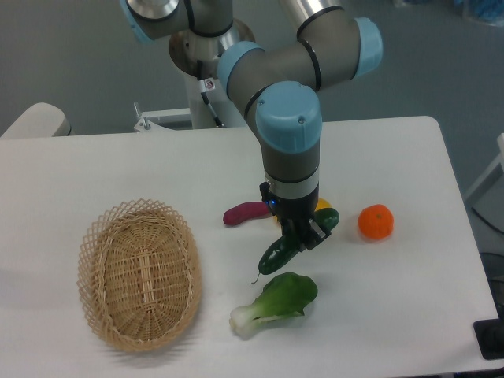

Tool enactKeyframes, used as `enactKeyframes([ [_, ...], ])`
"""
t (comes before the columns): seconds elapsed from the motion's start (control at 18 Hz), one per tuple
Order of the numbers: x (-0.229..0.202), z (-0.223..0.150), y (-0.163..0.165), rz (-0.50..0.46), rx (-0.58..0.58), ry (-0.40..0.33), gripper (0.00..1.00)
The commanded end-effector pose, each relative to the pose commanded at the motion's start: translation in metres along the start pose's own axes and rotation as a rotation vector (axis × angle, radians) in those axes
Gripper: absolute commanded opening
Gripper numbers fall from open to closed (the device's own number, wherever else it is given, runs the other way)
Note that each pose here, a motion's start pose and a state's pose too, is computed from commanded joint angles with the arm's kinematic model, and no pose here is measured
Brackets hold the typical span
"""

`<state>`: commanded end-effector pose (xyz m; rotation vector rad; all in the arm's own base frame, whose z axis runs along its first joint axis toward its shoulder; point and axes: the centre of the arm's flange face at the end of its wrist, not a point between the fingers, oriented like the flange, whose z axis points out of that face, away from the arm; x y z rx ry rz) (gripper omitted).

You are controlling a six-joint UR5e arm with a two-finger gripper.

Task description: Pick up the cucumber from the basket

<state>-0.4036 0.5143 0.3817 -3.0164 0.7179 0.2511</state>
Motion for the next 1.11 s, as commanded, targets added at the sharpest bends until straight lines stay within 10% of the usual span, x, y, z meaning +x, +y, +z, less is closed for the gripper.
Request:
enactKeyframes([
  [1.11,0.0030,0.0016,-0.0017,0.000,0.021,0.011,0.34],
])
